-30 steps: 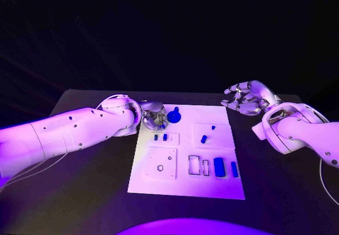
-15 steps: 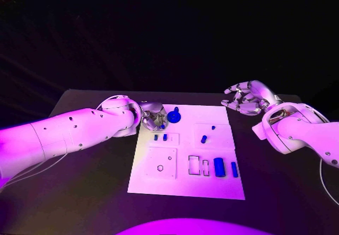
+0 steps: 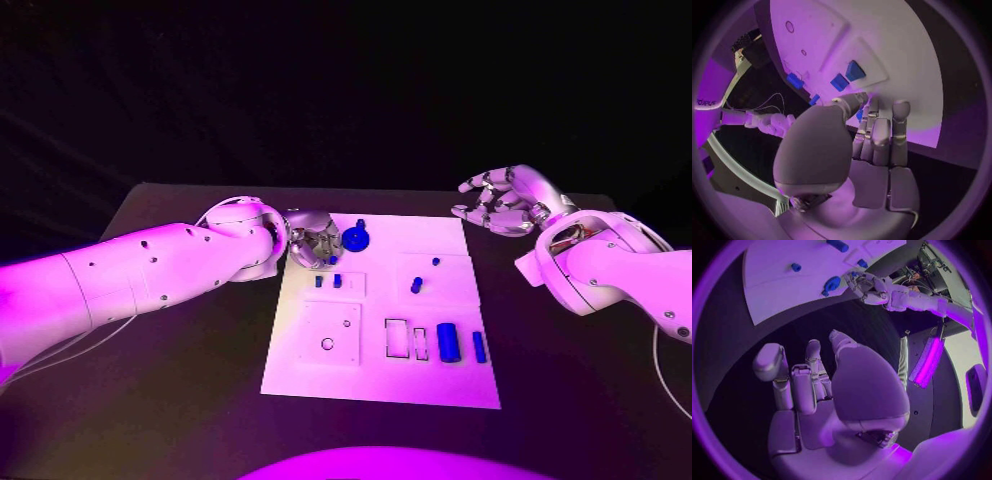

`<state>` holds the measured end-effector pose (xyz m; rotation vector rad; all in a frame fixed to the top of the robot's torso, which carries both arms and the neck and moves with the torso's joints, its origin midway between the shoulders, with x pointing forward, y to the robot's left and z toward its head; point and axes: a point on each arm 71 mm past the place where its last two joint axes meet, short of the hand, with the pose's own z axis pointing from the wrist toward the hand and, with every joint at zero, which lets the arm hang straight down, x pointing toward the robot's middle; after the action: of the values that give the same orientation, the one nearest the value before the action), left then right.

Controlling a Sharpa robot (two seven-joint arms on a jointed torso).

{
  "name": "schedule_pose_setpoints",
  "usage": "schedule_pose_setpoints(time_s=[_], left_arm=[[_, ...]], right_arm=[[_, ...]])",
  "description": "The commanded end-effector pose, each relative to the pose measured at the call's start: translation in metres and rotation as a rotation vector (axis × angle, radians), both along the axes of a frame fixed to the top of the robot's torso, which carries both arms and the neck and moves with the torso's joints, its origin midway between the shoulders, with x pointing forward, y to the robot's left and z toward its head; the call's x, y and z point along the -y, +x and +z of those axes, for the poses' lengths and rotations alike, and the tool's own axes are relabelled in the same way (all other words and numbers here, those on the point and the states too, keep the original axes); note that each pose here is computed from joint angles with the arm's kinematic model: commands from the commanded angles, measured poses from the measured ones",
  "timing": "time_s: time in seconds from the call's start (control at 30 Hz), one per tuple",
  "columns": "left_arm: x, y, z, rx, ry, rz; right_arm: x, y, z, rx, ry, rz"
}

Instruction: Assemble the parts on the task board

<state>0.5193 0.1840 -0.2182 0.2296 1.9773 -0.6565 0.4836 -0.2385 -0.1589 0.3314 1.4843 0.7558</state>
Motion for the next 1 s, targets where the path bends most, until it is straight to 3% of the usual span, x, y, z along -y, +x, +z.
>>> schedule_pose_setpoints(time_s=[0.03,0.4,0.63,0.8,1.0], left_arm=[[0.0,-0.0002,-0.0002,-0.009,-0.001,0.004],[-0.005,0.0006,-0.0013,-0.018,0.009,0.021],[-0.019,0.0025,-0.0007,-0.011,0.005,0.055],[-0.034,0.0049,0.0071,0.013,-0.11,0.109],[-0.048,0.0034,0.0199,0.012,-0.307,0.159]], right_arm=[[-0.001,0.0,0.0,0.0,-0.009,0.013],[0.0,0.0,-0.002,-0.021,-0.032,0.018],[0.001,0.002,-0.009,-0.072,-0.084,0.054],[-0.003,0.002,-0.017,-0.108,-0.187,0.13],[-0.009,0.002,-0.026,-0.082,-0.372,0.201]])
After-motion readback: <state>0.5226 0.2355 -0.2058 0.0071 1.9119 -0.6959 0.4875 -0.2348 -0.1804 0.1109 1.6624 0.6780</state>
